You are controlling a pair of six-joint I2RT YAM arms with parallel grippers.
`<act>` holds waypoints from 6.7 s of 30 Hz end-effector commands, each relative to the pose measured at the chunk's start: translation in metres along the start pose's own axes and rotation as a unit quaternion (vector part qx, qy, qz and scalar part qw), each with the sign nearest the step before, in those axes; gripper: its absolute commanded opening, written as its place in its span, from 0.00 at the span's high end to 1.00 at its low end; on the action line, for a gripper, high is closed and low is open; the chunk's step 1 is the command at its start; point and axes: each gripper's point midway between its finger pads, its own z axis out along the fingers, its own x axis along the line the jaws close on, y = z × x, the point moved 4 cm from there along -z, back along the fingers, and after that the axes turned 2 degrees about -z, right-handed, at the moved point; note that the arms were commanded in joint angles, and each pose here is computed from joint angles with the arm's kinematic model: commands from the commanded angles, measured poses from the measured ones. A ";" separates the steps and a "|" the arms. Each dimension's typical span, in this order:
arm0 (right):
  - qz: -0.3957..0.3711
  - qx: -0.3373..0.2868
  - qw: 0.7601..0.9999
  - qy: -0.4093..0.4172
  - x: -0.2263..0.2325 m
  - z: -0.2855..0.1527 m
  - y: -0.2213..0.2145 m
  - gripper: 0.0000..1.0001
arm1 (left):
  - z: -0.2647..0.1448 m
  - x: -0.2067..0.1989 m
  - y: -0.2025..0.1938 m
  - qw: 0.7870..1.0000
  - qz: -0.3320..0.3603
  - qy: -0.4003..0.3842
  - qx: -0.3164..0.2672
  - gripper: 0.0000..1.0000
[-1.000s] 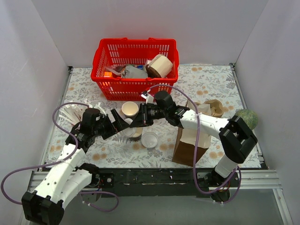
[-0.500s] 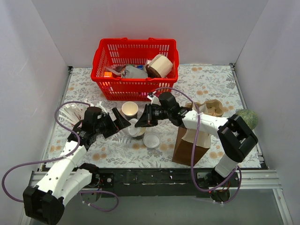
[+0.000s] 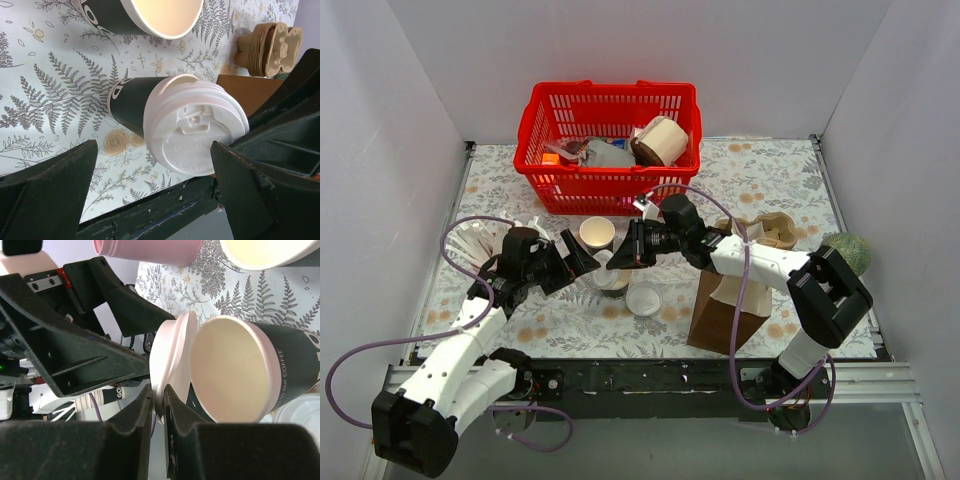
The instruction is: Pack the takeout coffee
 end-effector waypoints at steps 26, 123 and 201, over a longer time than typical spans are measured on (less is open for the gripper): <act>-0.203 -0.140 0.969 0.014 0.126 -0.107 0.060 0.78 | -0.068 -0.066 -0.001 0.985 0.036 -0.167 -0.016 0.02; -0.366 -0.400 0.838 -0.067 0.178 -0.327 0.063 0.78 | 0.063 -0.287 0.020 0.962 0.235 -0.119 -0.068 0.02; -0.106 -0.079 0.979 -0.152 -0.013 -0.027 0.018 0.57 | 0.020 -0.025 -0.009 0.992 -0.094 0.053 -0.070 0.02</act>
